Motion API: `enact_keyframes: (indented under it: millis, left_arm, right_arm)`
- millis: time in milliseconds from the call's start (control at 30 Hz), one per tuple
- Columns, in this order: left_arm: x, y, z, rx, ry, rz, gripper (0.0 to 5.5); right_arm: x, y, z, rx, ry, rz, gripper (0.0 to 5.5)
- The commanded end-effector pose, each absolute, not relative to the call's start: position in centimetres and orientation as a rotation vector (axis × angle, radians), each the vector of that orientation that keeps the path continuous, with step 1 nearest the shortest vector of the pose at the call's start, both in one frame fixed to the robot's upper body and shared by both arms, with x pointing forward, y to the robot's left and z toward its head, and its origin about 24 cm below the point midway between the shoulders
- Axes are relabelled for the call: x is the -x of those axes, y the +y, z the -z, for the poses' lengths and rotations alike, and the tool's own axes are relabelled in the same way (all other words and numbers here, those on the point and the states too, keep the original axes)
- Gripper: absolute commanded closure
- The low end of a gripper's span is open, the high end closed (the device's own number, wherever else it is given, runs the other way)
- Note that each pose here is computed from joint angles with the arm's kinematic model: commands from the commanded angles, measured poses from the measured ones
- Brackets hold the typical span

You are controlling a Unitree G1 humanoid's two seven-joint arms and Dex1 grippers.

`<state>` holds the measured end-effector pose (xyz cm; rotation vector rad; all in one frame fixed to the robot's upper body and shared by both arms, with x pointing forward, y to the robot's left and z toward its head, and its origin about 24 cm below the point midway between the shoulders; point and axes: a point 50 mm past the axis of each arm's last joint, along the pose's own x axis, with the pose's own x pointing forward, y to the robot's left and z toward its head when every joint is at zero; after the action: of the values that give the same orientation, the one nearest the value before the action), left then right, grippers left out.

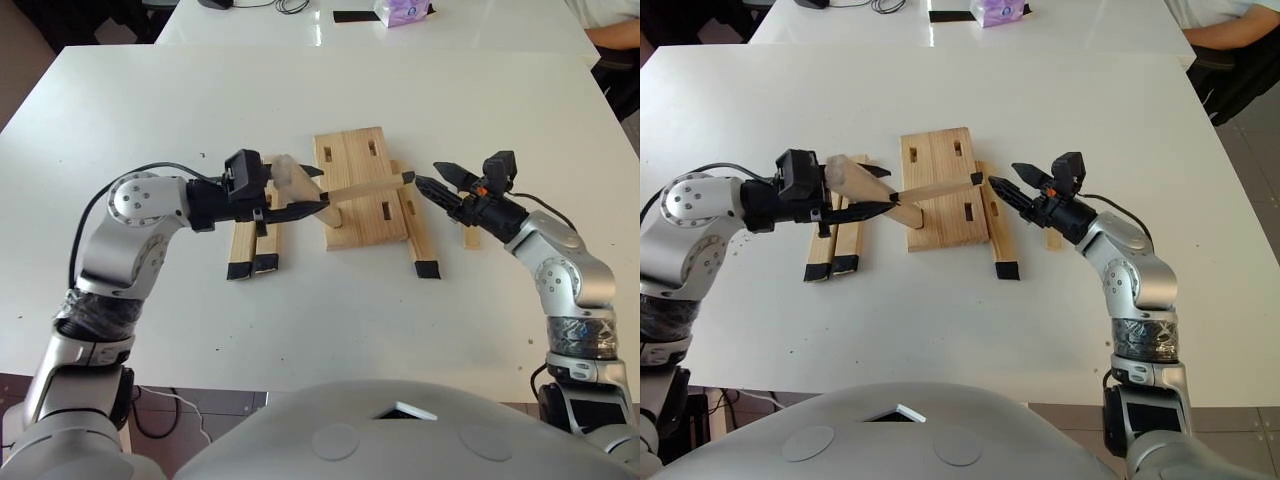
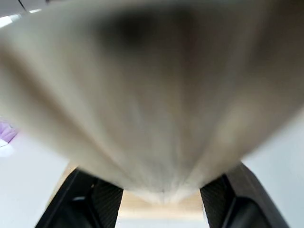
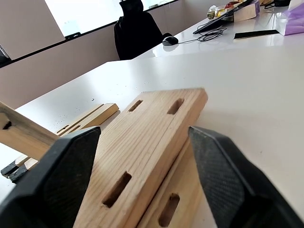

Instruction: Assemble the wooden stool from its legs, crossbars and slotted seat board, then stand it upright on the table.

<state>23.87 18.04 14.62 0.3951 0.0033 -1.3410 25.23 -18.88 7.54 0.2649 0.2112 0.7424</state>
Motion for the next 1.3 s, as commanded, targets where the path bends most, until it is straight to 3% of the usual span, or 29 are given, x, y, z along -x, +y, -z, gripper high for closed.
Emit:
enact_keyframes:
  millis: [33,267,567,767,1067,1300]
  left_arm:
    - [-22.1,21.2,-13.1,-0.475,0.293,1.35,3.46]
    - [-22.2,22.1,-16.0,-0.45,0.271,1.328,3.46]
    - [-22.4,19.2,-14.0,-0.463,0.318,1.492,3.46]
    - [-22.7,19.4,-12.0,-0.487,0.414,1.546,3.46]
    - [-23.8,19.2,-14.8,-0.38,0.224,1.412,3.46]
    - [-24.1,19.4,-17.3,-0.33,0.13,1.319,2.2]
  right_arm:
    - [-24.7,-18.8,-7.6,-0.268,0.194,-0.718,2.1]
    - [-24.1,-18.5,-7.1,-0.287,0.194,-0.69,2.1]
    - [-24.1,-18.0,-6.9,-0.301,0.192,-0.683,2.1]
    - [-24.2,-17.8,-6.7,-0.309,0.187,-0.67,2.1]
    - [-24.0,-17.7,-6.5,-0.289,0.189,-0.679,2.1]
    - [-24.6,-17.5,-5.9,-0.118,0.253,-0.736,2.1]
